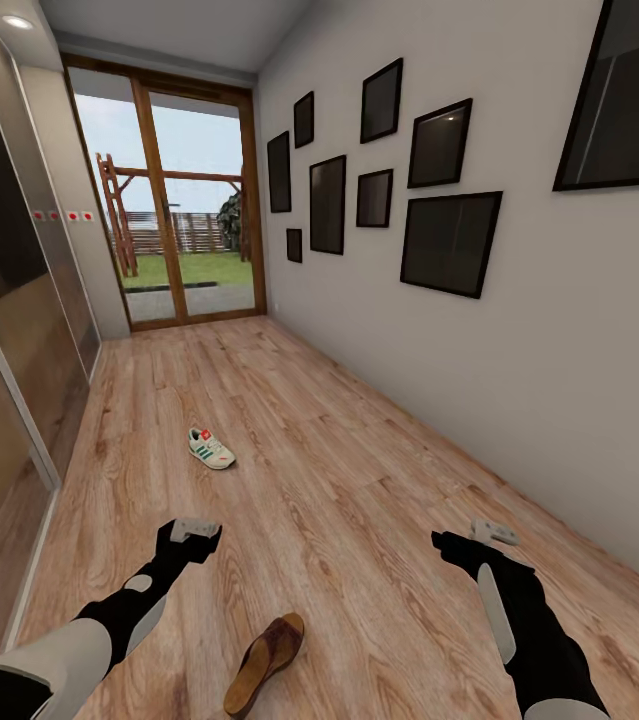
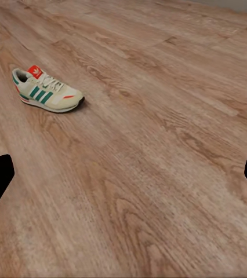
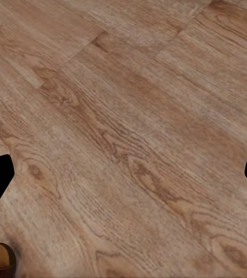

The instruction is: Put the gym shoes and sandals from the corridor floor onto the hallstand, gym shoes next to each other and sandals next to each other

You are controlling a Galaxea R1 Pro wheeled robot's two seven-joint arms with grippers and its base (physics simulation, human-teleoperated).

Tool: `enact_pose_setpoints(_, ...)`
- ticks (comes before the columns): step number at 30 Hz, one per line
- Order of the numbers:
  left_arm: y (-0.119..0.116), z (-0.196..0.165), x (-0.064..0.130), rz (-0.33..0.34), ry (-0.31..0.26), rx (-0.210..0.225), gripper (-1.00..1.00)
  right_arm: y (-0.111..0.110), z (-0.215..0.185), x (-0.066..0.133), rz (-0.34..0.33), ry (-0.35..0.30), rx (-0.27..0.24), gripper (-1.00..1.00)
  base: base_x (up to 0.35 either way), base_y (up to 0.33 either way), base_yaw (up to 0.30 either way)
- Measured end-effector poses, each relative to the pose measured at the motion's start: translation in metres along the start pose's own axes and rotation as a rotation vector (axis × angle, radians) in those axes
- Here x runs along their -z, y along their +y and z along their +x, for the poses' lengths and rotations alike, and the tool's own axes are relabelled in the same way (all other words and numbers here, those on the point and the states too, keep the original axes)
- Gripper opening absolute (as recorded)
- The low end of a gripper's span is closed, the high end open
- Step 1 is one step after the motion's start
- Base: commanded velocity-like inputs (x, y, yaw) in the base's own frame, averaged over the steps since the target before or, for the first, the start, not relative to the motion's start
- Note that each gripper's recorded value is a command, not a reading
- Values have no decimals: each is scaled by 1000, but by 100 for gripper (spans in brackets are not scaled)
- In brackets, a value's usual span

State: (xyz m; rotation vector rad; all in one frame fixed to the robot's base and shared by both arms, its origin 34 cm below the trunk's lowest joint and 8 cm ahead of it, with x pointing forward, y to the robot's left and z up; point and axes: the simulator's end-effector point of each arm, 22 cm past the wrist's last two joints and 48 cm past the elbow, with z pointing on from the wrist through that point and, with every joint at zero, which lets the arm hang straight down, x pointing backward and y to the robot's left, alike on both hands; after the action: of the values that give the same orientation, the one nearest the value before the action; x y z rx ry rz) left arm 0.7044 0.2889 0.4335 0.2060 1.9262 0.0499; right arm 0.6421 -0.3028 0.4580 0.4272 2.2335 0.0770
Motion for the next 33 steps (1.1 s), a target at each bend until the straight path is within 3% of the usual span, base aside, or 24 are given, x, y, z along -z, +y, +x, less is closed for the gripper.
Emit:
enact_pose_setpoints(10,-7,3,-1,26,6,-22,100,0,-2,0,1,-4,3,100,0,0,0)
enact_pose_setpoints(15,-24,8,0,105,16,-57,100,-1,0,-2,3,-1,3,100,0,0,0)
enact_pose_setpoints(19,-50,18,4,234,39,-122,100,-2,2,-3,5,4,4,100,0,0,0)
enact_pose_setpoints(21,-56,25,6,266,47,-137,100,-3,5,-5,7,6,4,100,0,0,0)
enact_pose_setpoints(28,-66,51,4,307,84,-146,100,-5,-9,-7,9,-39,6,100,0,0,0)
enact_pose_setpoints(33,-69,68,2,316,115,-142,100,-8,-6,-12,16,-38,9,100,0,0,0)
